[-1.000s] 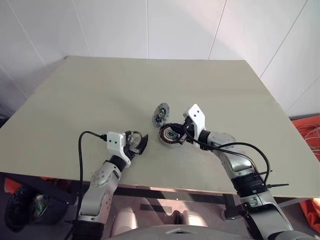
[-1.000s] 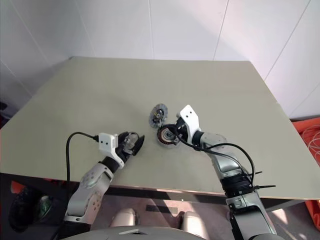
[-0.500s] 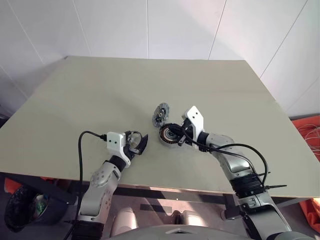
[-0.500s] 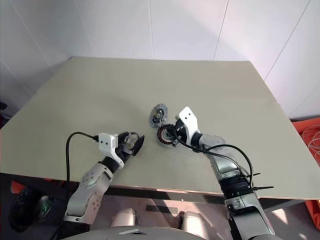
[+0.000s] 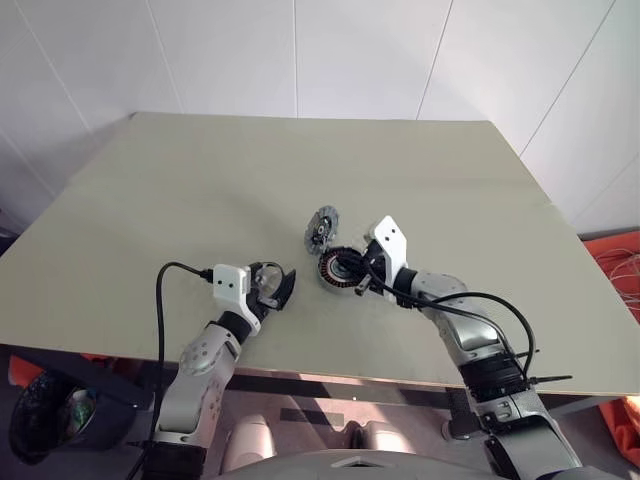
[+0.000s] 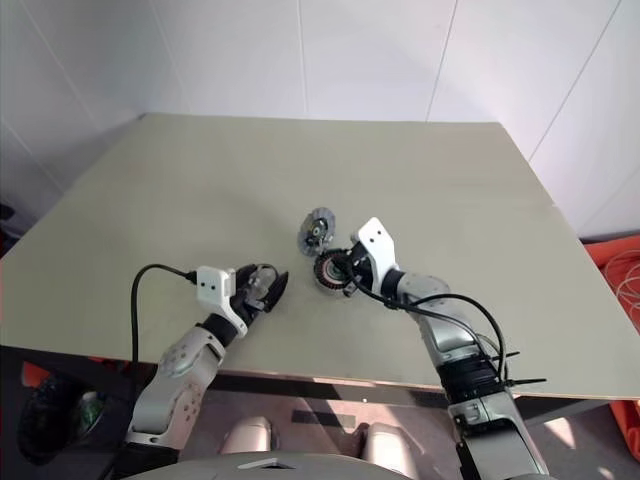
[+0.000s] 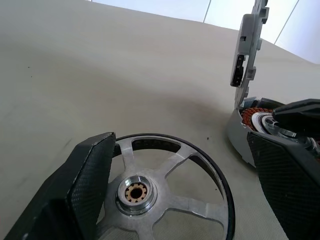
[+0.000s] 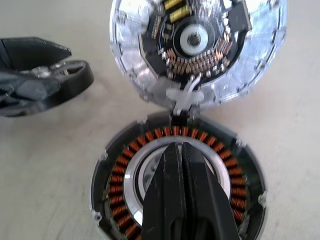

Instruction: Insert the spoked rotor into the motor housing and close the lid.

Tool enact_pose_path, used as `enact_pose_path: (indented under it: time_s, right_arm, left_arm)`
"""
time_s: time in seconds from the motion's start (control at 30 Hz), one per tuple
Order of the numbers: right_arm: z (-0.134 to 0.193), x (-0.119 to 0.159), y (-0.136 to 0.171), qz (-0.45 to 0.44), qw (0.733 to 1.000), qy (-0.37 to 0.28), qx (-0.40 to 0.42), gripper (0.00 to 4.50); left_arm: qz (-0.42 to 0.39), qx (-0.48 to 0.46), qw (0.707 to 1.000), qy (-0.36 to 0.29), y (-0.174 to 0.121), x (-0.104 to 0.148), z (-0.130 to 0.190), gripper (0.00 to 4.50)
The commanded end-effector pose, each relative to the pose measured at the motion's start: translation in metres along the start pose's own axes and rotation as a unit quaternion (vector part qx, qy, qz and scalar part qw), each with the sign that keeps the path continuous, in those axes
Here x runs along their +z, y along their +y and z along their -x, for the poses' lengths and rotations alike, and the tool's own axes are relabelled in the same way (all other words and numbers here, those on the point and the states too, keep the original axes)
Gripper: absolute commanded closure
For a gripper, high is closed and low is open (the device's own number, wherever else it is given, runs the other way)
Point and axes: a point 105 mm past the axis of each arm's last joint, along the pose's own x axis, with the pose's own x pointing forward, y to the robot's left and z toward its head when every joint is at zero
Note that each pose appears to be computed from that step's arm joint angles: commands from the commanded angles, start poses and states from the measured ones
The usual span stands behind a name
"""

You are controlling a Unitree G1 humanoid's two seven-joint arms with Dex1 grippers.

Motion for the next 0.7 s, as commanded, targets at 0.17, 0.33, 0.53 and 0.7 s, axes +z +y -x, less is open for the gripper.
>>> enact_pose_path:
  time_s: [0.17,0.33,0.53,0.7]
  right_arm:
    - [0.002,0.001,0.0,-0.009,1.0,-0.006,-0.017,4.44]
    - [0.003,0.004,-0.002,-0.001,1.0,-0.01,-0.019,4.44]
    - [0.002,0.024,-0.007,0.012,0.999,-0.038,-0.018,4.44]
    - [-0.001,0.032,-0.01,0.021,0.999,-0.044,-0.017,4.44]
  left_arm:
    - [-0.012,-0.007,1.0,-0.021,-0.003,0.014,0.0,0.0]
    - [-0.011,-0.009,1.0,-0.019,-0.004,0.013,0.0,0.0]
    - [-0.009,-0.01,1.0,-0.019,-0.004,0.013,-0.002,0.0]
    - [-0.008,-0.009,1.0,-0.018,-0.004,0.012,-0.002,0.0]
